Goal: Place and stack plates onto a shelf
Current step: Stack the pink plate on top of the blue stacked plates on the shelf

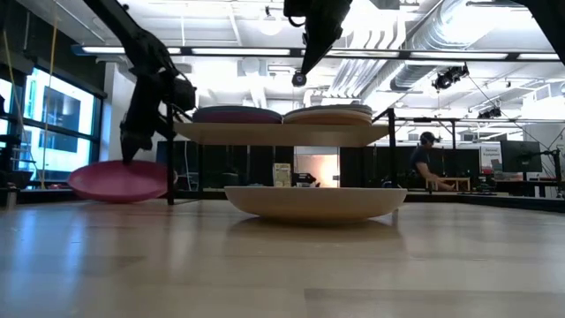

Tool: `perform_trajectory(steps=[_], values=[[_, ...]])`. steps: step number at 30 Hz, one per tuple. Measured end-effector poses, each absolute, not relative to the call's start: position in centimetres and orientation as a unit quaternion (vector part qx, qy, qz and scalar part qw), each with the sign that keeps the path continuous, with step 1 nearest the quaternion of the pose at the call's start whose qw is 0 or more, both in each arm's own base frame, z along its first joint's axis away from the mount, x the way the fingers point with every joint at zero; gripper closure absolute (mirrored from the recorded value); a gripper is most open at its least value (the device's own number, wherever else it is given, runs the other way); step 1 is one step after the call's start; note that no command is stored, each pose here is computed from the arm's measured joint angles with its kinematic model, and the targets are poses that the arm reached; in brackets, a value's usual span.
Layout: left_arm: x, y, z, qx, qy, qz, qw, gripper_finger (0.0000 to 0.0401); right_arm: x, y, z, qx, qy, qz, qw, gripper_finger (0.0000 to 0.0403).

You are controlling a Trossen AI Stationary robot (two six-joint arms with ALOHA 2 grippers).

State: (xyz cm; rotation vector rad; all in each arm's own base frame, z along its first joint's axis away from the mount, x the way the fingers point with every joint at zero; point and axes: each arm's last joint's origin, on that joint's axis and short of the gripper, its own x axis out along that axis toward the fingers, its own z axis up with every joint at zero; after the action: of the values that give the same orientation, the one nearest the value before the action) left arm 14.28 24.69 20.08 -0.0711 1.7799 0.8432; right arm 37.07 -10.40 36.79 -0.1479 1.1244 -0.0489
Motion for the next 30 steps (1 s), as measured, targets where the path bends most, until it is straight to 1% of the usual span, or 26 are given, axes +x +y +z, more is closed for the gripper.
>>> perform_trajectory(steps=[10,21,30], values=[[14.2,23.2,23.2,0.019,0.728,0.412,0.548,0.0400,37.1,-10.4,36.8,-0.070,0.532,-0.023,0.843,0.0348],[14.3,22.1,24.4,0.049,0.728,0.426,0.536,0.0400,37.1,-10.4,36.8,-0.070,0.532,-0.023,0.843,0.0348],[14.1,21.4,25.7,0.057,0.709,0.443,0.546,0.0400,37.1,-10.4,36.8,-0.070,0.532,-0.023,0.843,0.0348]])
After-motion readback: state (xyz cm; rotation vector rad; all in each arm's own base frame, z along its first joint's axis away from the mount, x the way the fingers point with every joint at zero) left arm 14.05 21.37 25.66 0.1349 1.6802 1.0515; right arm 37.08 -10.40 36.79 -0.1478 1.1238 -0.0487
